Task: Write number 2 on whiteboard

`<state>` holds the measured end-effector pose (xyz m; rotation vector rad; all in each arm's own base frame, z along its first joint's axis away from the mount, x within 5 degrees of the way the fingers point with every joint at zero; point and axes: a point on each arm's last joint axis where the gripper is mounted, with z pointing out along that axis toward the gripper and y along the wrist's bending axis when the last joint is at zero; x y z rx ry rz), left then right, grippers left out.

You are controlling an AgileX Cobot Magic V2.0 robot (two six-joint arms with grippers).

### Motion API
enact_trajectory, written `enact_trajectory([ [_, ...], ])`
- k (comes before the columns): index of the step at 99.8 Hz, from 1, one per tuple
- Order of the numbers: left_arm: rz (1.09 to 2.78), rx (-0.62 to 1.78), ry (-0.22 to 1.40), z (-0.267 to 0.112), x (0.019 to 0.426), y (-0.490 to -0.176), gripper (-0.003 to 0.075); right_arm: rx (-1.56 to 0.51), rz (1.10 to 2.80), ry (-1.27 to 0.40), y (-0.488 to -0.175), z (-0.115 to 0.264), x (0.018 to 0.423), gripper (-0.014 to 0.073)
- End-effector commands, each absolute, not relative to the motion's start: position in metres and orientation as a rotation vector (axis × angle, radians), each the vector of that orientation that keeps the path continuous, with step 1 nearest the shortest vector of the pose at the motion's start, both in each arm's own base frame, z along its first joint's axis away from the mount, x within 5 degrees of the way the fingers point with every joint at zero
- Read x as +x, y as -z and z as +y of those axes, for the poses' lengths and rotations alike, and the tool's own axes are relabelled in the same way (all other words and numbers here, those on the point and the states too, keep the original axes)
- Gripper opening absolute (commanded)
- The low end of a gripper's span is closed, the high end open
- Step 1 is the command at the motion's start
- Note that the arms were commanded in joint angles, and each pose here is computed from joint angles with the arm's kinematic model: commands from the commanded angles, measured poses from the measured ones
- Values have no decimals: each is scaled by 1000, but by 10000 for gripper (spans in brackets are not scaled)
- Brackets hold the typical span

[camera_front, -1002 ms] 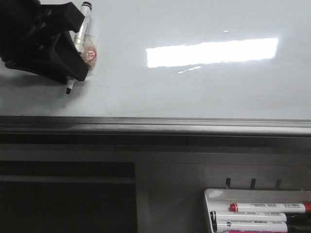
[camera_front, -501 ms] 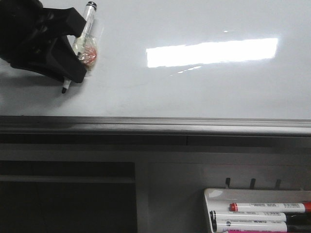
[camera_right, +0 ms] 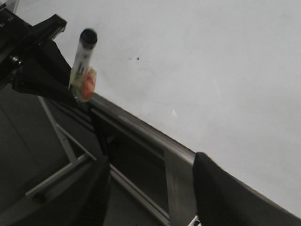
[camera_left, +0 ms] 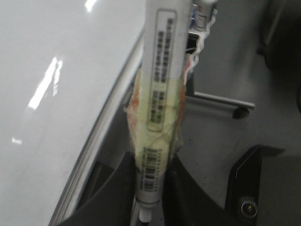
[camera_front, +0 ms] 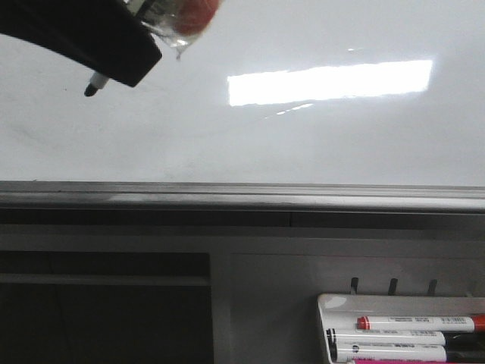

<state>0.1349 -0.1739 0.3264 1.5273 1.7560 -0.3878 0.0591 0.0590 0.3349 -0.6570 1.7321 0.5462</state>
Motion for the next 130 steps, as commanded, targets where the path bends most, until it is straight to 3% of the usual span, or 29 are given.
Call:
enact_trajectory([
  [1, 1552, 1640, 338, -180, 120, -343, -20, -705, 1668, -612, -356, 69, 73, 347],
  [22, 1437, 1747, 298, -190, 107, -342, -20, -905, 1669, -694, -354, 95, 94, 349],
  [50, 1431, 1741, 289, -190, 108, -342, -20, -903, 1631, -811, -359, 113, 97, 417],
  [85, 1416, 1723, 281, -190, 109, -344, -20, -910, 1661, -917, -352, 140, 103, 417],
  [122, 1416, 1723, 281, -190, 109, -344, -20, -871, 1759, -944, -339, 164, 123, 405],
  [130, 1416, 1723, 281, -190, 109, -344, -20, -867, 1773, -955, -338, 168, 126, 344],
])
